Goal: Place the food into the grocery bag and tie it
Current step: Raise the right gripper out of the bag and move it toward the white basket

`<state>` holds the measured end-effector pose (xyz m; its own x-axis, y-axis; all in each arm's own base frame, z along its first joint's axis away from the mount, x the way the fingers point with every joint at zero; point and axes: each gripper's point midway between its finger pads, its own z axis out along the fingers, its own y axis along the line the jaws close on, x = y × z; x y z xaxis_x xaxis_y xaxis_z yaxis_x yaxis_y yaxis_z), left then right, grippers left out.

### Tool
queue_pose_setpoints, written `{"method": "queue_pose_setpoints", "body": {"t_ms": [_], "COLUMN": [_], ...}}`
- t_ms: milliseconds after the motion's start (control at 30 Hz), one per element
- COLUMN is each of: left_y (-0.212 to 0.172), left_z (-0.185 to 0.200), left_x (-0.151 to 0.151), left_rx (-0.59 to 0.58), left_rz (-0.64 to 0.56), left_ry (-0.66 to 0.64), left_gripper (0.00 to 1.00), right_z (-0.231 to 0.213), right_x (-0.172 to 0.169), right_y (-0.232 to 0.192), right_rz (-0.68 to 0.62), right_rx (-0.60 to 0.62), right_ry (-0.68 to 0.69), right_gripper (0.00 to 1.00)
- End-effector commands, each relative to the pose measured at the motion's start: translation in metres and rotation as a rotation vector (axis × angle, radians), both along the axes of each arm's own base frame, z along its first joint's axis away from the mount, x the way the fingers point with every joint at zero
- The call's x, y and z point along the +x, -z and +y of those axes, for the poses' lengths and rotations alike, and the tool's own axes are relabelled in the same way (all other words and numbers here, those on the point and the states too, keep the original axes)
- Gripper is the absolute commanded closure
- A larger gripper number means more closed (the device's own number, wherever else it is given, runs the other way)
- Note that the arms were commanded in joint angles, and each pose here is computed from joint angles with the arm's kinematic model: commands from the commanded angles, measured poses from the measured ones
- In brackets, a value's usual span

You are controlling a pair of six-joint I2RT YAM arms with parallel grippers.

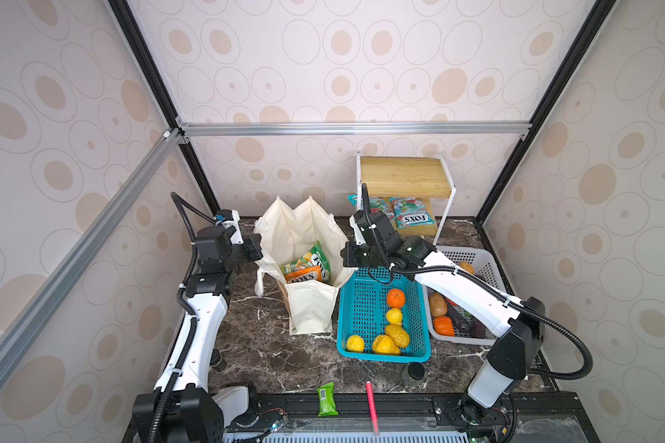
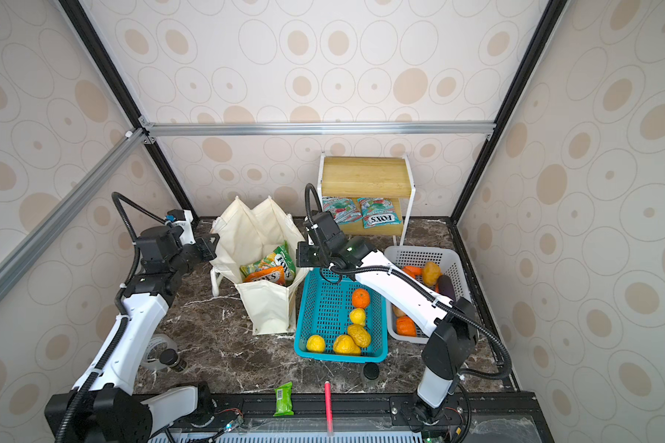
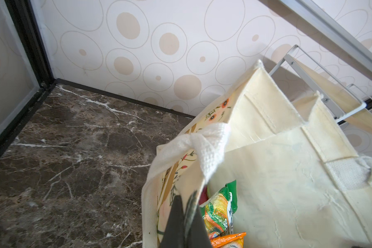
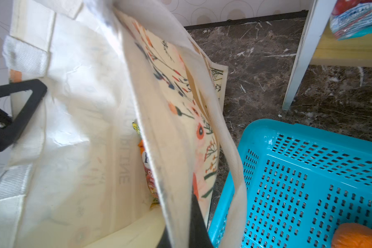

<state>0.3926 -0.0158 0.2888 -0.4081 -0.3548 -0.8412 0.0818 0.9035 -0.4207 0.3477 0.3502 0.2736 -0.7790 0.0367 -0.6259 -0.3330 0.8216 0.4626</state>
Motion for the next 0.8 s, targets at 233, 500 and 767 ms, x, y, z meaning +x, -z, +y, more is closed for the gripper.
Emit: {"method": "queue_pose_setpoints", "body": {"t_ms": [233, 500, 767], "left_y": [0.013, 0.027, 0.025], "left_z": [-0.005, -0.004, -0.004], "left_x": [0.014, 0.008, 0.007], "left_rx": [-0.016, -0.002, -0.007], "left_rz": [-0.056, -0.032, -0.041], "left_ry": [0.055, 0.05, 0.05], "left_gripper": [1.0, 1.0, 1.0], "right_z": [0.002, -0.047, -0.095], "right_x": [0.005, 0.007, -0.01], "right_y": [0.01, -0.011, -0.065], "right_rz": [-0.001, -0.049, -0.226], "right_rx": [-0.022, -0.165, -0.185], "right_ry": [-0.01, 0.164, 0.216], "right_gripper": [0.76, 0.01, 0.01]}}
